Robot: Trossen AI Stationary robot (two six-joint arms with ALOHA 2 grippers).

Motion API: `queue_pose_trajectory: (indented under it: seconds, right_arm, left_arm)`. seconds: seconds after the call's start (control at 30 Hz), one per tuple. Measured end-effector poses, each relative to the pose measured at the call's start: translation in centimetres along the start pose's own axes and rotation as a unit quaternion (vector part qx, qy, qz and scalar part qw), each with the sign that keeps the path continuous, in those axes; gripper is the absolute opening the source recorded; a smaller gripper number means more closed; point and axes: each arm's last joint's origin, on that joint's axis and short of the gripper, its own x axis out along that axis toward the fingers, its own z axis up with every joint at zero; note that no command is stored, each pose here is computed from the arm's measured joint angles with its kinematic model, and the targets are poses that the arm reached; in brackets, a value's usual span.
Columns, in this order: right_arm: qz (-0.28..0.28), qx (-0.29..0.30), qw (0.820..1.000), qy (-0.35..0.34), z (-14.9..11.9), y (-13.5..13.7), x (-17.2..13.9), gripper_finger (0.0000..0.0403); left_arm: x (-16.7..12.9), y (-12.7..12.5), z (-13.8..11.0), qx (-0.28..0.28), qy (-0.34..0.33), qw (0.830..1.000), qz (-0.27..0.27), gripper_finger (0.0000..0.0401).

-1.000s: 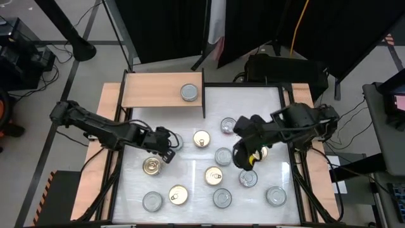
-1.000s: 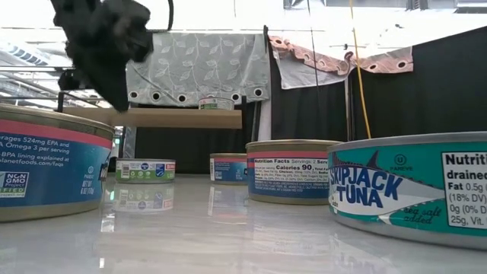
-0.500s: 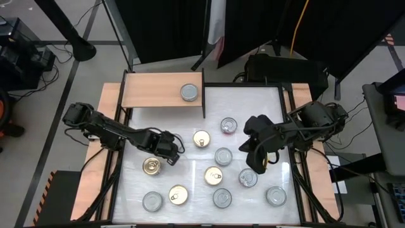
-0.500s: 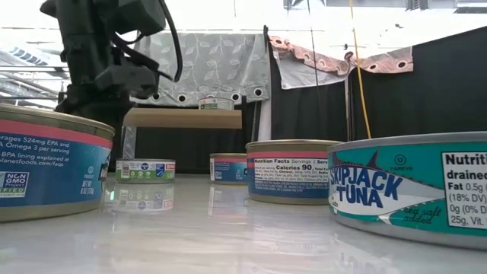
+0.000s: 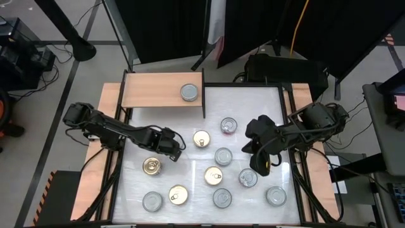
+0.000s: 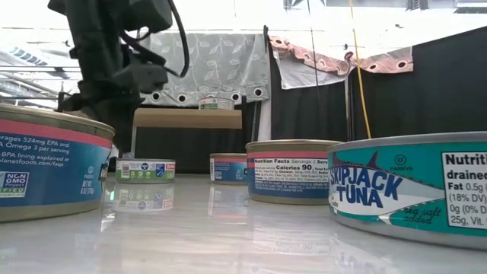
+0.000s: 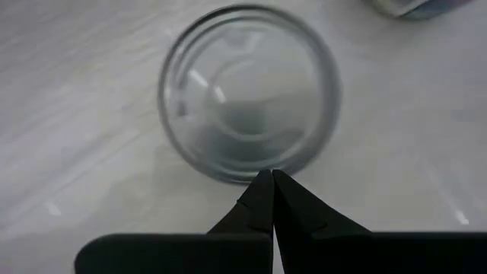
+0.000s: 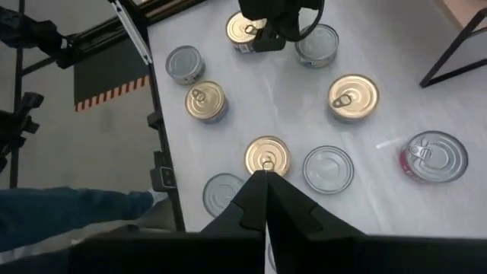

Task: Stack canned seafood by type on shelf
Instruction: Prepare the green white tuna can, then put the blue pink tuna can on the shelf

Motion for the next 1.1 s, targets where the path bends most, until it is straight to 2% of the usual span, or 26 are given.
queue_pose_trajectory:
  seconds: [0.4,0.7,0.9,1.1]
  right_arm:
    - [-0.004,-0.006,1.000,0.000,0.0,0.0,0.0,0.0000]
    - [-0.013,-0.006,1.000,-0.009,0.0,-0.1,0.0,0.0000]
    - [-0.021,-0.004,1.000,-0.017,0.1,-0.1,0.0,0.0000]
    - [-0.021,0.012,1.000,-0.018,0.1,-0.2,0.0,0.0000]
  left_arm:
    - [1.3,-0.5,-1.2,0.036,0.018,0.999,0.028,0.0001]
    - [1.4,-0.1,-4.2,0.044,0.054,0.996,0.063,0.0001]
    - [-3.1,-1.4,-4.1,0.064,0.065,0.996,-0.008,0.0003]
    - [-9.2,-1.3,-2.6,0.065,0.011,0.993,-0.098,0.0027]
